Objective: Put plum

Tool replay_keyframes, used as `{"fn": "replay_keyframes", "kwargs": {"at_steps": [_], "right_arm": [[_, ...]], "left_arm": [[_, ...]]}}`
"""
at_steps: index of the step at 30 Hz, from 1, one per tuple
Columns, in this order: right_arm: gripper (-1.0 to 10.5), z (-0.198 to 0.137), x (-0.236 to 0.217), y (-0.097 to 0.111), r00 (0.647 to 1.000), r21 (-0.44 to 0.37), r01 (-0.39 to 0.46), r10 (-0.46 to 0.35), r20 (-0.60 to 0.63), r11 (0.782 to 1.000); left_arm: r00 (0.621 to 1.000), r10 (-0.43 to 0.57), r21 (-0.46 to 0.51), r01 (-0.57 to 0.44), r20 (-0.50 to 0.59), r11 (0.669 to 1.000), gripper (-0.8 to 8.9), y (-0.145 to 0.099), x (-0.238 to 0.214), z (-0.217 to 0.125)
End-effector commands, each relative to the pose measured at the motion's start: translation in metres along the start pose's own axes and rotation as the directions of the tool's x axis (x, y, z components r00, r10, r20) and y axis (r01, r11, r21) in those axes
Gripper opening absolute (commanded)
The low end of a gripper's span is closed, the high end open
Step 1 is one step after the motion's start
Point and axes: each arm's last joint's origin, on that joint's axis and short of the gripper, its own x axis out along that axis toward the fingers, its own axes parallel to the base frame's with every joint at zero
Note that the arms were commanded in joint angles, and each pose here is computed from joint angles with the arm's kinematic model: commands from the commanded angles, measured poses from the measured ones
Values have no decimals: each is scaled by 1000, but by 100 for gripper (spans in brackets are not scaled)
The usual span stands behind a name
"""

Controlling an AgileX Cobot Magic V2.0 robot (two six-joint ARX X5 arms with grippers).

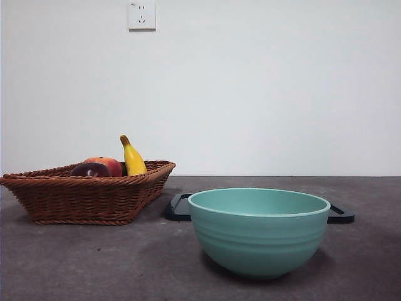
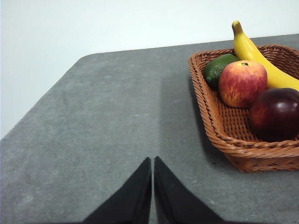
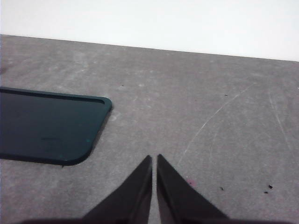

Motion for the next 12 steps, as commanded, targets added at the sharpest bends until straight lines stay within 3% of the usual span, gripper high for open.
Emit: {"fn": "replay_keyframes", "kwargs": {"at_steps": [1, 12], "right_arm": [[6, -2, 0, 0, 1000, 11, 1, -1, -4, 1000], [5, -1, 0, 0, 1000, 10, 2, -2, 1, 1000]], "left_arm": [[1000, 4, -2, -4, -24, 1000, 7, -1, 2, -7], [1000, 4, -2, -4, -24, 1000, 7, -1, 2, -7]]}}
